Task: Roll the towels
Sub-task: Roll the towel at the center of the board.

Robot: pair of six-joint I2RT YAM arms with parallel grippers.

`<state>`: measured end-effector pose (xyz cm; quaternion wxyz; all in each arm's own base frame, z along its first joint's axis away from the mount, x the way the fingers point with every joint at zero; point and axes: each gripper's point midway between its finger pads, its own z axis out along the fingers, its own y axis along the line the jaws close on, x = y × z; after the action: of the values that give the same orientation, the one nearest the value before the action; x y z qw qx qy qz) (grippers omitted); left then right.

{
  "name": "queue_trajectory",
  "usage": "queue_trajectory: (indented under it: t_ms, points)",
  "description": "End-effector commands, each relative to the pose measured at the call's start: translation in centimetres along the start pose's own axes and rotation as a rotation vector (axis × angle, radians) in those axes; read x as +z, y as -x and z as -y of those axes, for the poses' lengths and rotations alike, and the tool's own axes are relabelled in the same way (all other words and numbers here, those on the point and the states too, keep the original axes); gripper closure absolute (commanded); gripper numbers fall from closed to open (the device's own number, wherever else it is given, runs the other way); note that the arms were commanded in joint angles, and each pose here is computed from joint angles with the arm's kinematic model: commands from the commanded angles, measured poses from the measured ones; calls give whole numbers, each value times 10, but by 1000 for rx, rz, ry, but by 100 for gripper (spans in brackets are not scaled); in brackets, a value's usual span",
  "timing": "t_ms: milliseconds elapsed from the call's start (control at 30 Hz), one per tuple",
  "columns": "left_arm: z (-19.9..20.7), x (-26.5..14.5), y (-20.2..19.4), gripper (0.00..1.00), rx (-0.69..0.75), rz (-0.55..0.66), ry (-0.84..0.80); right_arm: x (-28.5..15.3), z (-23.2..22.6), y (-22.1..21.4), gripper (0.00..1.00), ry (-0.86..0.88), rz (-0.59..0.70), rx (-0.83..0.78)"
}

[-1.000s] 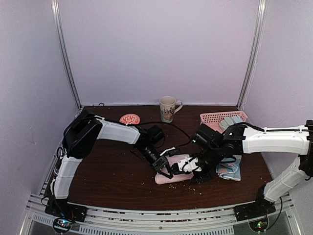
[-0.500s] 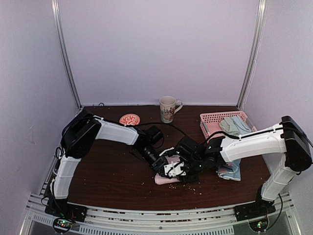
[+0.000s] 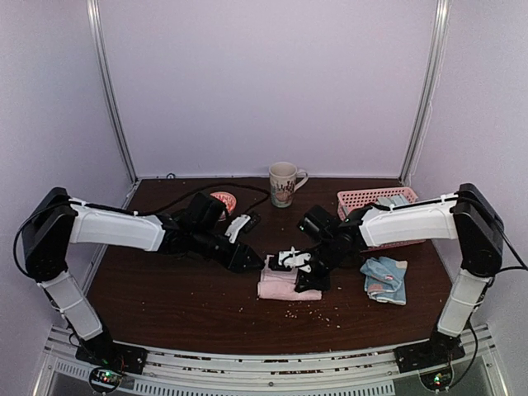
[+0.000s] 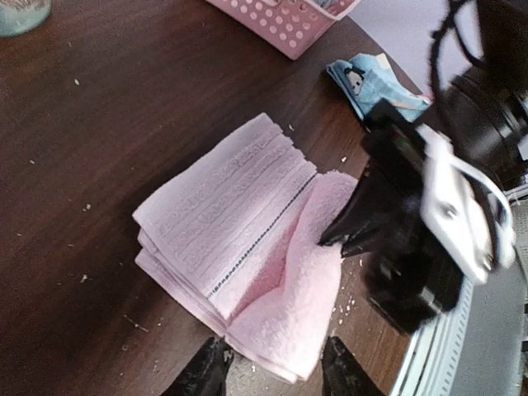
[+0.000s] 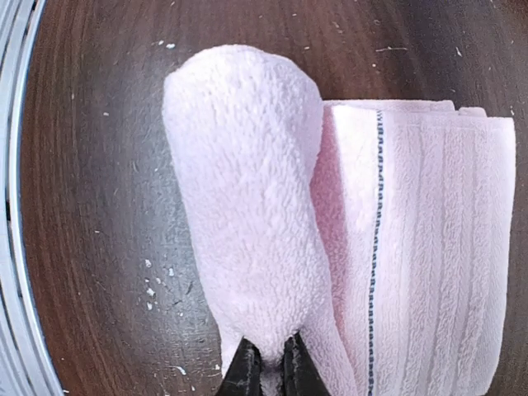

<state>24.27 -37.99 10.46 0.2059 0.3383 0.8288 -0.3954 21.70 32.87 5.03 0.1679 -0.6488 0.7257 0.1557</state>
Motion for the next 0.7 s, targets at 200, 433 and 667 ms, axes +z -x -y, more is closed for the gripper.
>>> queue_trajectory:
  t_ms: [200, 433, 667]
  points:
    - [44, -28, 16, 43, 601, 313, 216, 23, 0, -34, 98, 477, -123, 320]
    - [54, 27, -6, 47, 958, 60, 324, 29, 14, -30, 97, 499, -107, 371]
    - [31, 68, -26, 47, 1118, -126, 401, 28, 11, -31, 96, 515, -110, 359]
